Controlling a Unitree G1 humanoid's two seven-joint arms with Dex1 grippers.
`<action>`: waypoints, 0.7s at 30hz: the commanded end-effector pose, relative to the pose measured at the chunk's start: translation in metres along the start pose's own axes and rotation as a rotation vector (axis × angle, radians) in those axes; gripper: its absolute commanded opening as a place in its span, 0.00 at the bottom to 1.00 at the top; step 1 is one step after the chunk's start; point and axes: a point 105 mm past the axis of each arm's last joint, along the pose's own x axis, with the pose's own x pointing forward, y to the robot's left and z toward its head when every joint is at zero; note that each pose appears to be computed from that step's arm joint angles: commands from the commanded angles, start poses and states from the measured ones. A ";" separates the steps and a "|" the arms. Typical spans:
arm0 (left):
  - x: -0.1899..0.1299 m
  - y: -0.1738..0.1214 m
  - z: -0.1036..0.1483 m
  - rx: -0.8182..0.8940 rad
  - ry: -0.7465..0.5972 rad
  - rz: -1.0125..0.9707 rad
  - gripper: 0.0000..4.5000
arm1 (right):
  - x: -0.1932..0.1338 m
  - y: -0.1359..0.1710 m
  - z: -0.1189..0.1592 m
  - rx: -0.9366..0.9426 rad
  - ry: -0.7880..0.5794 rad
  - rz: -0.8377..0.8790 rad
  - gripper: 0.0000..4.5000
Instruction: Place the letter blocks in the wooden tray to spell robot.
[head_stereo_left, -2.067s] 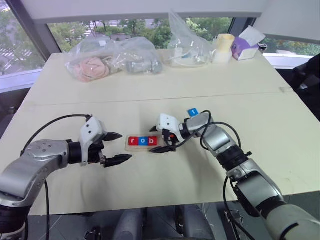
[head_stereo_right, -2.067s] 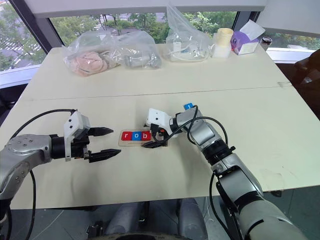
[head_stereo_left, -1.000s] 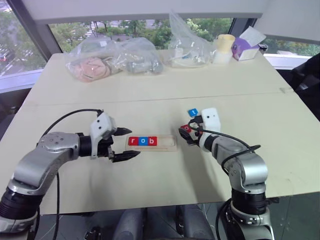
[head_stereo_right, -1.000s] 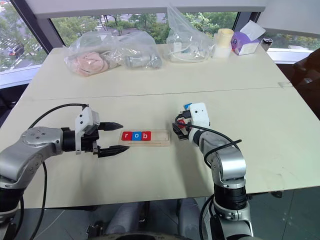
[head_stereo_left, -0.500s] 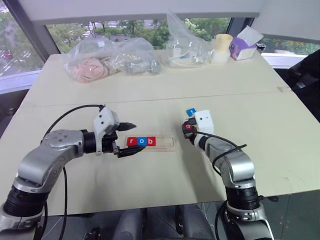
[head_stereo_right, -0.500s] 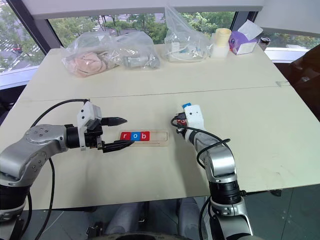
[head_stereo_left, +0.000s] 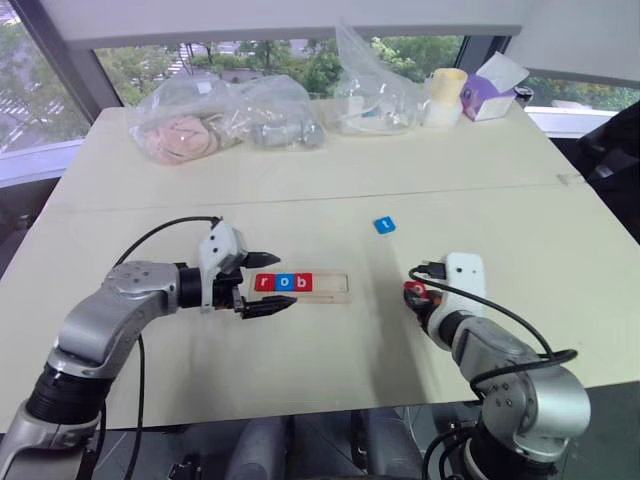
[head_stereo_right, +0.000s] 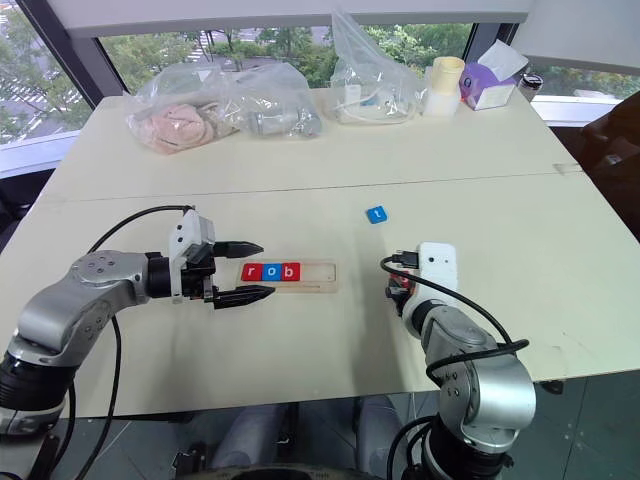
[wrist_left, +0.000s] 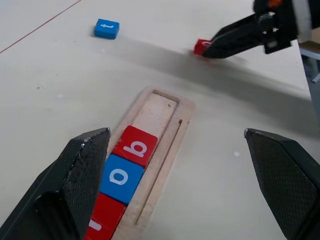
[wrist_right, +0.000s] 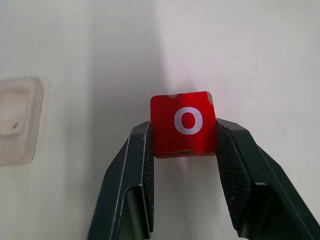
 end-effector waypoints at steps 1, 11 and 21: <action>0.002 0.000 0.003 0.036 -0.009 -0.018 1.00 | -0.004 0.011 0.000 0.024 -0.014 0.040 0.25; -0.004 0.005 -0.005 0.034 0.023 -0.001 1.00 | -0.001 0.006 0.009 -0.089 -0.044 0.069 0.98; -0.013 -0.007 0.010 0.070 0.063 -0.157 1.00 | -0.018 -0.030 0.048 -0.743 -0.209 0.616 0.98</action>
